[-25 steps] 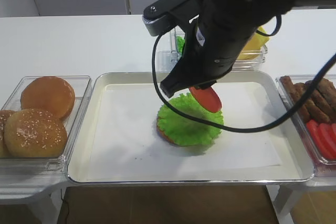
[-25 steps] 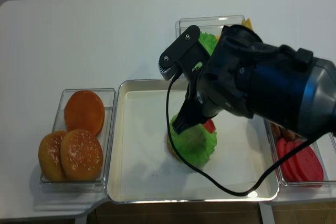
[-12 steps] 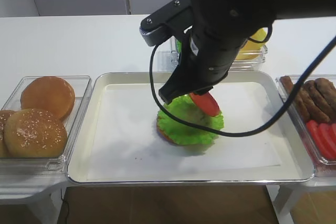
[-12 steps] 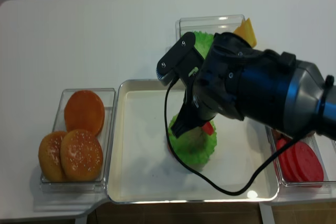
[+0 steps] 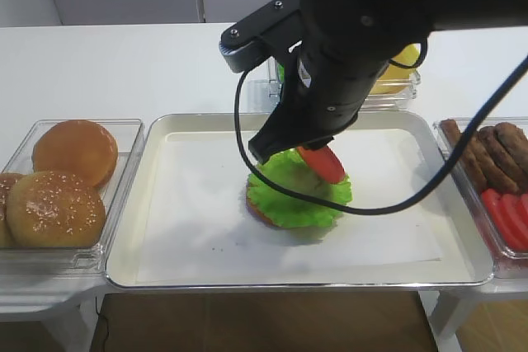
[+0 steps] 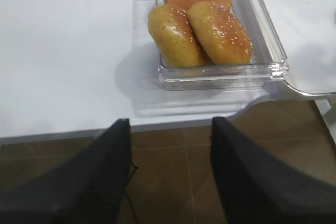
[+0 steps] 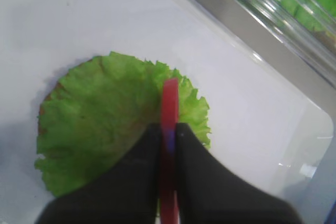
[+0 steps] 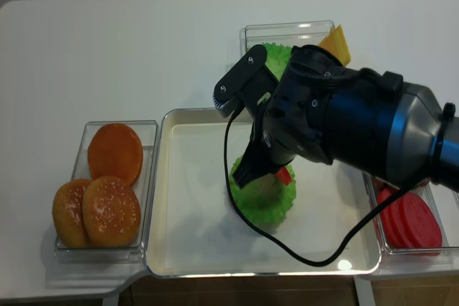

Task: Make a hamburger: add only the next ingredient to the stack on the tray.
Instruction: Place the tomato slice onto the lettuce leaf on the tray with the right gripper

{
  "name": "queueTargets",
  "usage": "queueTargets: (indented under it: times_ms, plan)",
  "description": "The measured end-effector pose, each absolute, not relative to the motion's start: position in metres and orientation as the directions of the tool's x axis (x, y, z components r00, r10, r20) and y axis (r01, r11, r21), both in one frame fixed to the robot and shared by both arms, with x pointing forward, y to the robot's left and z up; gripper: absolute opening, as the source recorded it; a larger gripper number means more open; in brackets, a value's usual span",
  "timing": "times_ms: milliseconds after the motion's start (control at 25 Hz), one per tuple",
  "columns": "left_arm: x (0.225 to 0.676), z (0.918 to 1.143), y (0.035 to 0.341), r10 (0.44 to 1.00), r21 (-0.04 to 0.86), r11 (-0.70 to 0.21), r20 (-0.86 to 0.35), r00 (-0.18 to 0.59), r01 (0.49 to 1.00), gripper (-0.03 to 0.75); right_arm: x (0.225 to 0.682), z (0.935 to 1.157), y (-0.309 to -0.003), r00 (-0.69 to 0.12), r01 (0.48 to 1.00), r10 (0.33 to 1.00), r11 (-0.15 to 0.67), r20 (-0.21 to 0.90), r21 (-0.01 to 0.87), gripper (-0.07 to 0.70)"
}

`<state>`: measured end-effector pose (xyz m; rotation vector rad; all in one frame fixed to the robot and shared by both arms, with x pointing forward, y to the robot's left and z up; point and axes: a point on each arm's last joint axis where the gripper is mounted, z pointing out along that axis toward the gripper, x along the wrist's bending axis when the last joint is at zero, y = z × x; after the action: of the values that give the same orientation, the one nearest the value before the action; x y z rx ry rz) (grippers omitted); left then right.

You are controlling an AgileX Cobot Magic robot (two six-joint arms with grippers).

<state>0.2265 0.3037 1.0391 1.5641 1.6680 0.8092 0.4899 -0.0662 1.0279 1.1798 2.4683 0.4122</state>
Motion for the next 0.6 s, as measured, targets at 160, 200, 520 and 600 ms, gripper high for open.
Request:
queueTargets:
  times_ms: [160,200,520,600]
  plan:
    - [0.2265,1.0391,0.3037,0.997,0.826,0.075,-0.074,-0.025,0.559,0.369,0.4891,1.0276,-0.0656,-0.572,0.693,0.799,0.591,-0.186,0.413,0.154]
    - [0.2265,1.0391,0.3037,0.997,0.826,0.075,-0.074,-0.025,0.559,0.369,0.4887,1.0274,-0.0653,-0.57,0.697,0.802,0.586,-0.178,0.412,0.175]
    - [0.2265,1.0391,0.3037,0.997,0.826,0.075,-0.074,-0.025,0.559,0.369,0.4849,1.0262,-0.0623,-0.554,0.734,0.825,0.546,-0.111,0.404,0.333]
    - [0.2265,1.0391,0.3037,0.997,0.826,0.075,-0.074,-0.025,0.559,0.369,0.4841,1.0259,-0.0617,-0.55,0.741,0.83,0.538,-0.096,0.401,0.402]
